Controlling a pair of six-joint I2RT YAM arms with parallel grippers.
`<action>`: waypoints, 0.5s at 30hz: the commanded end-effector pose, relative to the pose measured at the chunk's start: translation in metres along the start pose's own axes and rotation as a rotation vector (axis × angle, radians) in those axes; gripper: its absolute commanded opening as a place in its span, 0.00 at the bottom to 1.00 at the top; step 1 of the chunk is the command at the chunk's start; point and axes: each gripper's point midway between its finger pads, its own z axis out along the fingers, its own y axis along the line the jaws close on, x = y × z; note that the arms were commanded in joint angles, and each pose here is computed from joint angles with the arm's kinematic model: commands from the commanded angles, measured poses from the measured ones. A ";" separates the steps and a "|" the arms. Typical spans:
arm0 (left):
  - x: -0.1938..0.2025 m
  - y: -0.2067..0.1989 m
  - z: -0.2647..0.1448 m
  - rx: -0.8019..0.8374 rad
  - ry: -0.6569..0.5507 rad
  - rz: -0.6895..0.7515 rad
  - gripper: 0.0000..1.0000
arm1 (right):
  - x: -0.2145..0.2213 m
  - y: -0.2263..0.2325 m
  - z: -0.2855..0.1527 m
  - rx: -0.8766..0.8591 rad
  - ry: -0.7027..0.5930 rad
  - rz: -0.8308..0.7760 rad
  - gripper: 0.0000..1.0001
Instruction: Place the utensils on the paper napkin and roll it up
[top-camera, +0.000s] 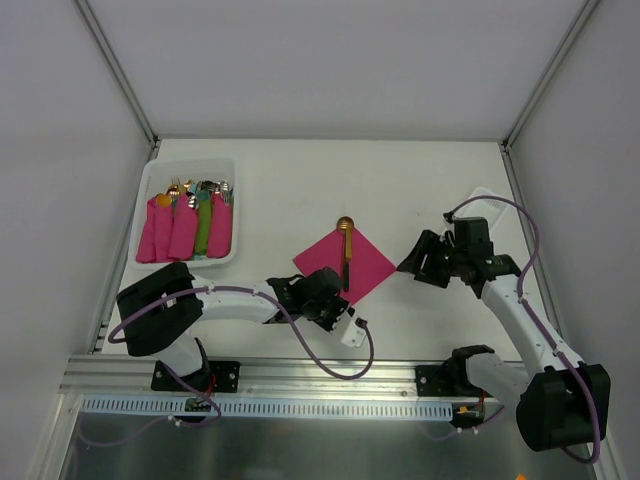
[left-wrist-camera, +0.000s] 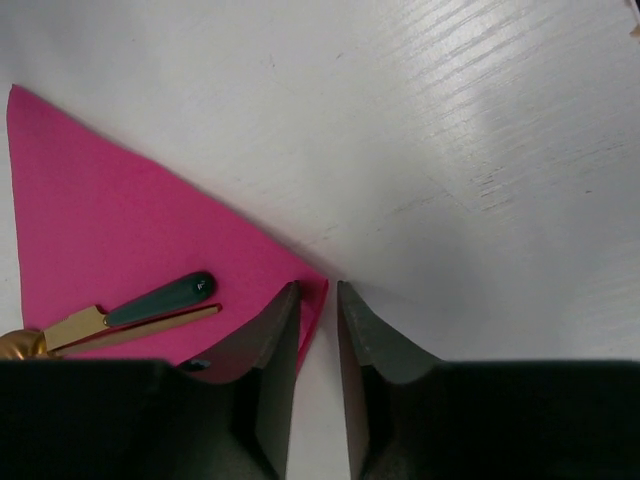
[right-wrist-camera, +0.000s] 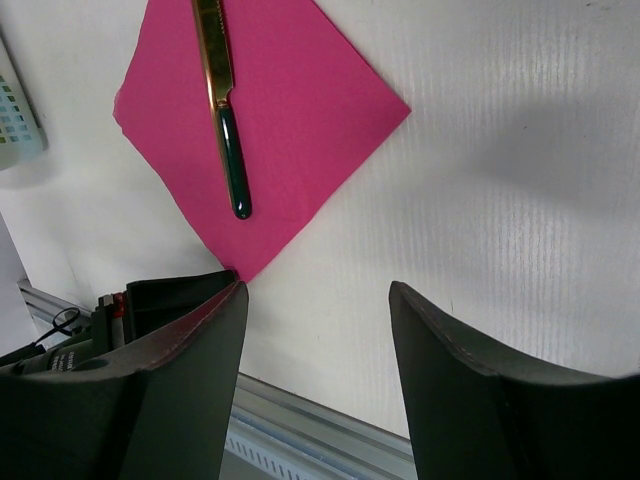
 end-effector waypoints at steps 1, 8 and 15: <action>-0.014 0.016 -0.001 -0.053 -0.034 -0.005 0.19 | 0.004 -0.002 0.000 -0.008 0.013 -0.007 0.62; -0.042 0.041 -0.020 -0.106 -0.098 -0.108 0.00 | 0.008 -0.006 0.002 0.000 0.025 -0.004 0.61; -0.049 0.057 -0.027 -0.083 -0.136 -0.245 0.00 | 0.012 -0.006 0.004 -0.010 0.045 -0.011 0.60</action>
